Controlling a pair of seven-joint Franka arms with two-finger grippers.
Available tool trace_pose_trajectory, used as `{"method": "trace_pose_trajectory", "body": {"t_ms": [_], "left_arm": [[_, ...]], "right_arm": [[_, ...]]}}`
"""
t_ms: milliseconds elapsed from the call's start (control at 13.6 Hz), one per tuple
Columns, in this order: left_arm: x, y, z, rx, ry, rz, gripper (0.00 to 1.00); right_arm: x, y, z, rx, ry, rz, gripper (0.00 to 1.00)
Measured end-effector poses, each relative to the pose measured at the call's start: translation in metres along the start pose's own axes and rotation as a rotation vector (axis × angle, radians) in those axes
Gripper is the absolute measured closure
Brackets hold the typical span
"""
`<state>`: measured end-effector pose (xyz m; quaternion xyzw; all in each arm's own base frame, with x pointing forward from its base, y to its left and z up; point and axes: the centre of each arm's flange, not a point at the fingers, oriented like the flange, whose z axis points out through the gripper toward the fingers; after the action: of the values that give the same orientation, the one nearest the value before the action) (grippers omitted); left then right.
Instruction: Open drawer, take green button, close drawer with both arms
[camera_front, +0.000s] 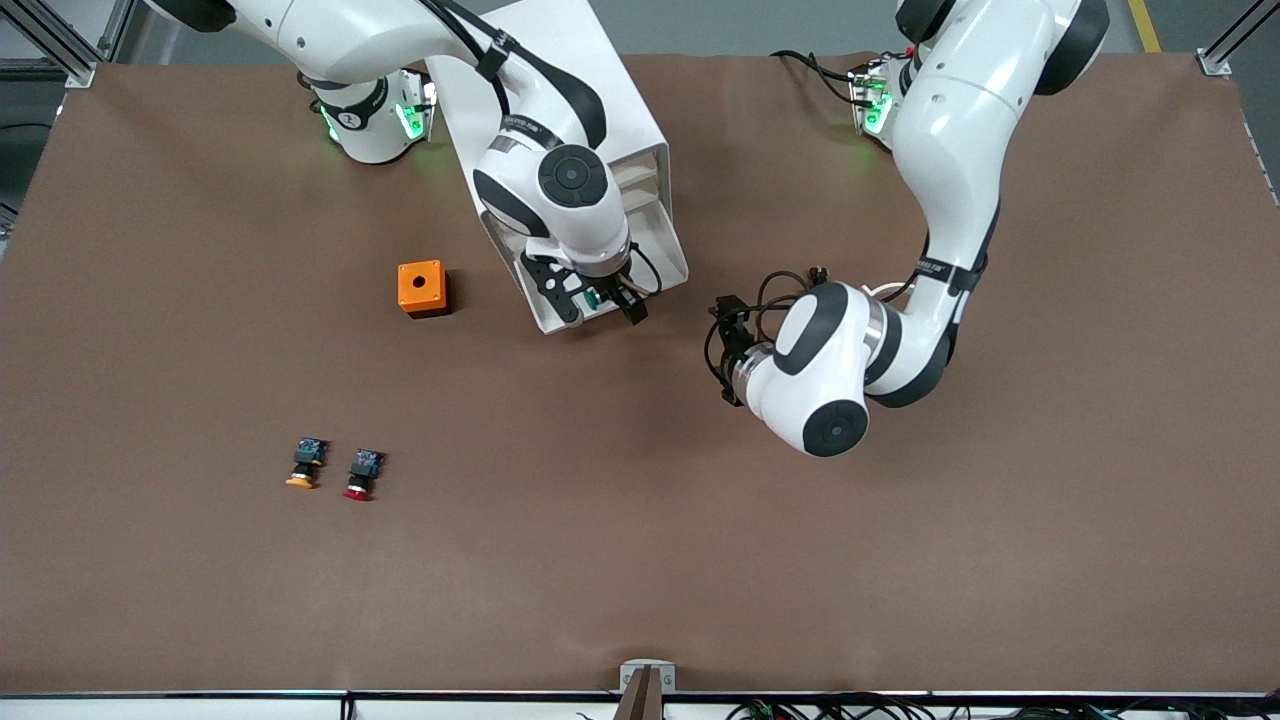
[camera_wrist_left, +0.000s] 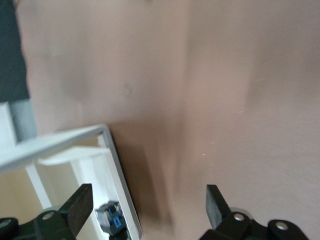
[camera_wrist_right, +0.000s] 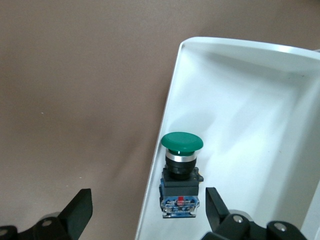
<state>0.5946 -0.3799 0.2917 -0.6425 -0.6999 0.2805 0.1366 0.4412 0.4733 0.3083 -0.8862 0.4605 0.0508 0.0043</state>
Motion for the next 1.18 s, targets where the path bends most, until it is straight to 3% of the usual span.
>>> {"method": "trace_pose_trajectory", "body": {"t_ms": [369, 737, 885, 1032, 1106, 1180], "left_arm": [[0.004, -0.032, -0.064, -0.168, 0.141, 0.266, 0.00], [0.009, -0.064, -0.115, -0.276, 0.242, 0.454, 0.00], [0.011, -0.073, -0.130, -0.299, 0.265, 0.503, 0.00], [0.013, -0.080, -0.141, -0.322, 0.305, 0.553, 0.00], [0.014, -0.084, -0.147, -0.333, 0.322, 0.576, 0.00], [0.014, -0.089, -0.152, -0.342, 0.335, 0.601, 0.00]], "right_arm": [[-0.011, 0.013, 0.018, 0.024, 0.025, -0.014, 0.02], [-0.019, 0.021, 0.028, 0.036, 0.037, -0.016, 0.07], [-0.022, 0.024, 0.032, 0.043, 0.032, -0.021, 0.11], [-0.023, 0.026, 0.034, 0.042, 0.032, -0.025, 0.29], [-0.023, 0.026, 0.035, 0.042, 0.033, -0.026, 0.29], [-0.023, 0.026, 0.035, 0.043, 0.034, -0.027, 0.35]]}}
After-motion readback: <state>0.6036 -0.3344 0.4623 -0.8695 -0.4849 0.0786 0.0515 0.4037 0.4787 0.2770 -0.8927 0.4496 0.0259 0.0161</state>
